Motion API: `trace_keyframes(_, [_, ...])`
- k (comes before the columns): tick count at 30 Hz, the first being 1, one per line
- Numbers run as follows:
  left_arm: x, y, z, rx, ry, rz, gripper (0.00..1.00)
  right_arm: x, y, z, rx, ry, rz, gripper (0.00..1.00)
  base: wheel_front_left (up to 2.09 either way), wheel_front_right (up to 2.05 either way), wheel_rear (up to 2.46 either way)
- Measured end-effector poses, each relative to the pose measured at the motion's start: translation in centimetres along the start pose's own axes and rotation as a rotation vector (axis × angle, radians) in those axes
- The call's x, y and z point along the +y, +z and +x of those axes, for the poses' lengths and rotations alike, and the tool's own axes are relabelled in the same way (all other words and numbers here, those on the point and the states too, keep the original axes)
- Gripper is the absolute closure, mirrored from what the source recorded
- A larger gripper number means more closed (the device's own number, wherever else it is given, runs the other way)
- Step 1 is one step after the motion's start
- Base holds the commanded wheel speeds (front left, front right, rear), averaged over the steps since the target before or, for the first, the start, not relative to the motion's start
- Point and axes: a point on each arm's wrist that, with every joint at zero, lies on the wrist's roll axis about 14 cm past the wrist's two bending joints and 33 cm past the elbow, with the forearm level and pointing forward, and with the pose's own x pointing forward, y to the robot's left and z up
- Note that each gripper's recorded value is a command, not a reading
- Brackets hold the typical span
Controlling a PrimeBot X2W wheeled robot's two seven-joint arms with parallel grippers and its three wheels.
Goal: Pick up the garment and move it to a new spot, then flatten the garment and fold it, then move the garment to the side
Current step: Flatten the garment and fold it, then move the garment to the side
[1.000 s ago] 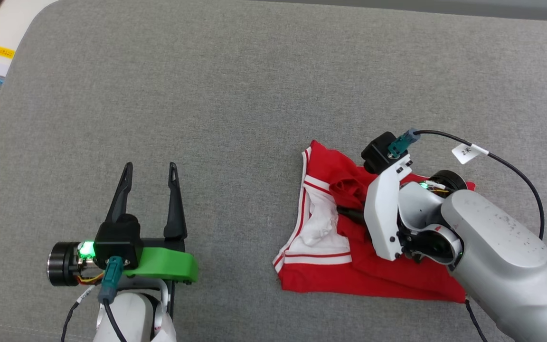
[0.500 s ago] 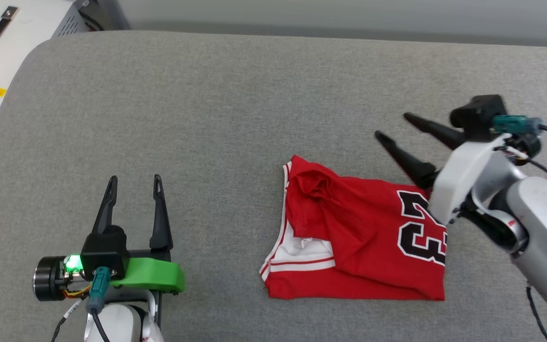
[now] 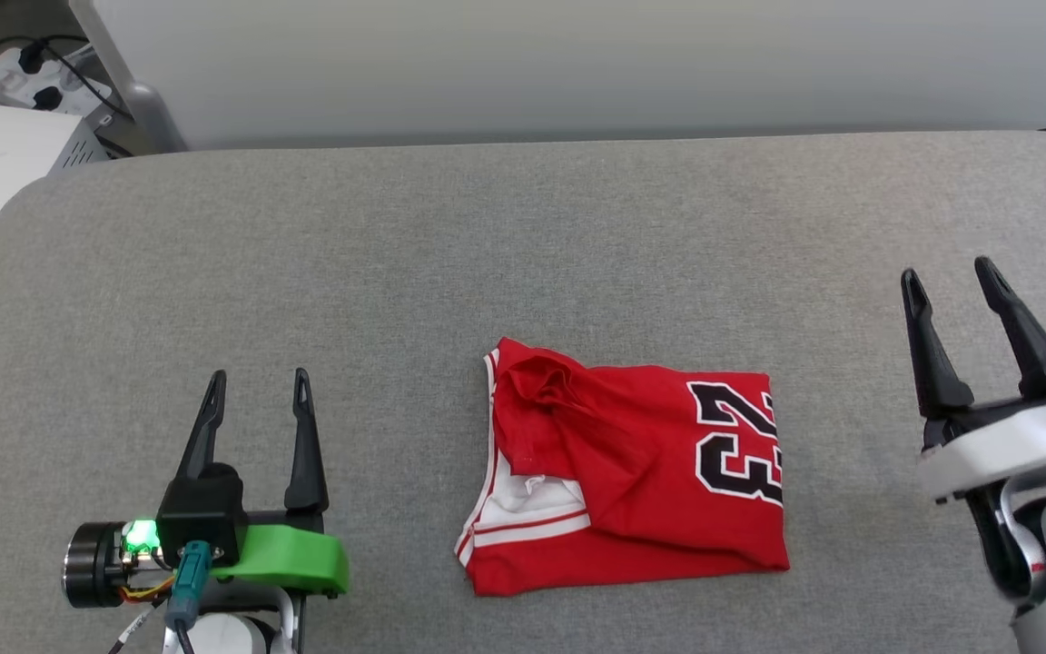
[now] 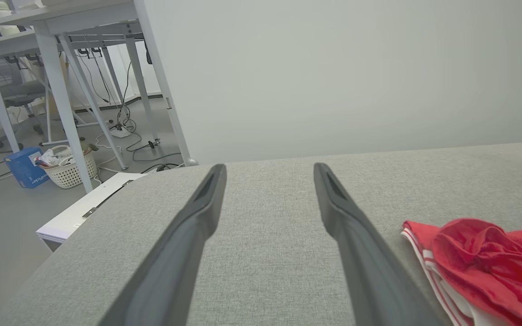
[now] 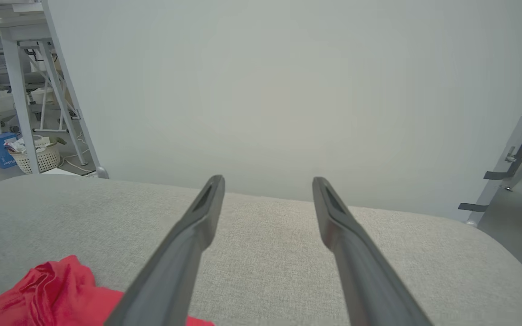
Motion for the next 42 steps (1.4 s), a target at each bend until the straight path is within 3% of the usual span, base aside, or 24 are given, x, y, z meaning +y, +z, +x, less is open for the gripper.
trace_keyframes(7, [-0.3,0.0,-1.1,0.008,-0.013,-0.008,0.0,0.4,-1.6,-3.7,0.029,-0.08,0.049,0.0,0.0,0.0,0.0])
trace_keyframes(19, [0.4,-0.5,-2.0,0.029,0.009,-0.015,0.0,2.0,-3.4,-5.3,0.08,-0.071,0.056,0.0,0.0,0.0,0.0])
trace_keyframes(22, [0.5,-0.7,-2.0,0.033,0.012,-0.014,0.0,1.7,-2.3,-4.5,0.049,-0.053,0.026,0.0,0.0,0.0,0.0])
trace_keyframes(26, [0.5,-1.0,-1.9,0.043,0.013,-0.015,0.0,0.8,2.6,-0.8,-0.081,-0.009,-0.052,0.0,0.0,0.0,0.0])
trace_keyframes(29, [0.5,-1.3,-1.7,0.05,0.012,-0.016,0.0,0.6,4.7,1.8,-0.079,0.043,-0.106,0.0,0.0,0.0,0.0])
trace_keyframes(35, [0.7,-1.8,-1.3,0.062,0.017,-0.016,0.0,2.0,0.5,3.9,0.293,0.181,-0.054,0.0,0.0,0.0,0.0])
trace_keyframes(42, [0.8,-2.6,-1.1,0.084,0.027,-0.021,0.0,3.4,-6.4,0.5,0.767,0.286,0.095,0.0,0.0,0.0,0.0])
